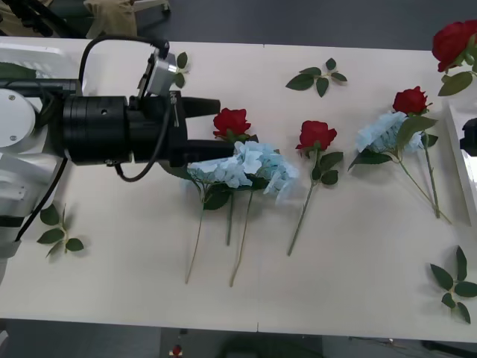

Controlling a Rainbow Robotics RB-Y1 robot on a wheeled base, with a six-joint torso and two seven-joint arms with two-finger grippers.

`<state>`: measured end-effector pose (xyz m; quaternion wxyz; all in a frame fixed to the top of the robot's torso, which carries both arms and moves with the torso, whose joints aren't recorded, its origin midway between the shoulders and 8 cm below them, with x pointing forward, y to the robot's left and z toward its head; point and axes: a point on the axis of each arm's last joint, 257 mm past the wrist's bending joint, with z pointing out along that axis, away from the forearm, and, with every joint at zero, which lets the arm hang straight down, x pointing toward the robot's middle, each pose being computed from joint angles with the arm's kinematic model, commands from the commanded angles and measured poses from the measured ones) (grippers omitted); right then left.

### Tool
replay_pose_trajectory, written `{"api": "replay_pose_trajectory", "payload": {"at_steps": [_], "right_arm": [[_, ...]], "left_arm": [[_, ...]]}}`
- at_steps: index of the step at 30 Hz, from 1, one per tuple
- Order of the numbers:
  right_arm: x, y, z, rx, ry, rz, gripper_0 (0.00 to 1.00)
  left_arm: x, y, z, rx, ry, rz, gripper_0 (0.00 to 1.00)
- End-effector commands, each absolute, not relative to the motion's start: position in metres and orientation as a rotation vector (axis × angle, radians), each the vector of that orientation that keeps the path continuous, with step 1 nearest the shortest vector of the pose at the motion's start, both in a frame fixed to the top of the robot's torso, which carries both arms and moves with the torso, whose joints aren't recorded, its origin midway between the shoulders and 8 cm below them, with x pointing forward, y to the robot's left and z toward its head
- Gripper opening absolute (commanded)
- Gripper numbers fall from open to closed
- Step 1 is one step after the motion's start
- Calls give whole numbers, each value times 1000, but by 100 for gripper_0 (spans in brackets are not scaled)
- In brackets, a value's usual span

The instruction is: Put the red flowers into the right box and the blue flowers into the left box

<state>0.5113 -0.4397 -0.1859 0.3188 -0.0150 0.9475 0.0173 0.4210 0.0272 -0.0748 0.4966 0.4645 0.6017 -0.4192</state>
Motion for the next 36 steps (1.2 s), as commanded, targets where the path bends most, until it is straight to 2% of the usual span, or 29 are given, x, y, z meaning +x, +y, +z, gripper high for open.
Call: {"api": "replay_pose_trajectory", "payload": {"at_steps": [1, 8, 23, 29, 36], "right_arm": [[520, -478, -152, 18, 2425, -134, 0], [504, -533, -171, 138, 2471, -335, 0], [487, -616, -211, 235, 2492, -595, 0], [468, -629, -231, 230, 2558, -643, 0], [455, -643, -240, 270, 2549, -662, 0]], "left_arm": [[402, 50, -94, 1229, 1518, -990, 100], [382, 88, -142, 1324, 1750, -974, 100], [402, 106, -243, 1402, 2071, -657, 100], [403, 93, -280, 1357, 2138, -733, 100], [415, 80, -315, 1360, 2170, -645, 100]]}}
